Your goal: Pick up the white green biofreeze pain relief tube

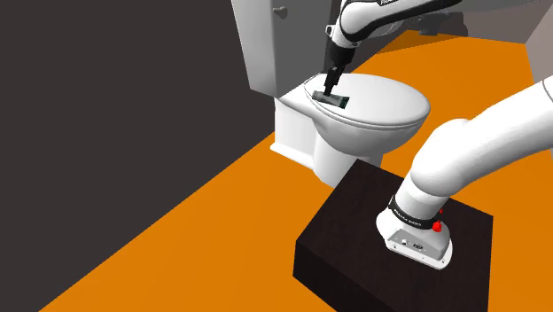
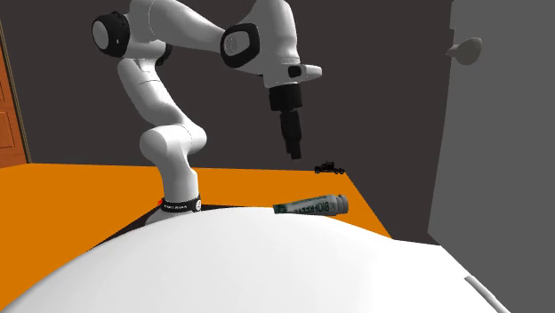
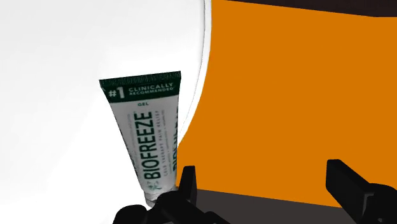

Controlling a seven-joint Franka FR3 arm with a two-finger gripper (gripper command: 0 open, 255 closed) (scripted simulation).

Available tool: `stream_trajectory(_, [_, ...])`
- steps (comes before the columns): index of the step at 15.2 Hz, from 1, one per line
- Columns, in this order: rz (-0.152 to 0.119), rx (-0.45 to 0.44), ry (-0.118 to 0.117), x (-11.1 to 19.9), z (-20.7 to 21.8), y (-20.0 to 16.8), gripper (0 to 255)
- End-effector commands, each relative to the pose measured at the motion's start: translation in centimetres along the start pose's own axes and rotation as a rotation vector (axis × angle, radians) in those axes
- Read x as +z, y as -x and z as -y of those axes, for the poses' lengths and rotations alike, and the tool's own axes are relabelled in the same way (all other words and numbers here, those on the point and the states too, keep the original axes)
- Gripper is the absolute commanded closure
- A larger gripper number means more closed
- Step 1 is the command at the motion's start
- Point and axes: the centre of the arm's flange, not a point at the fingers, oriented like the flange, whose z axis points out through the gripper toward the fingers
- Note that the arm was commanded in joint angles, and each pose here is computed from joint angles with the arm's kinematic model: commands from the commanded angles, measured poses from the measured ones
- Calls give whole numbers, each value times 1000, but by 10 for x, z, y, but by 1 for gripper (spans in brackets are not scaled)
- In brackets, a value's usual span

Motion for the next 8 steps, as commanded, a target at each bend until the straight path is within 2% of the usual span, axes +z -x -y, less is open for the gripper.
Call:
stream_trajectory(1, [-7,-22,16,14,-21,-3,0])
stream_trajectory(8, [-29,-85,60,59,-89,-12,0])
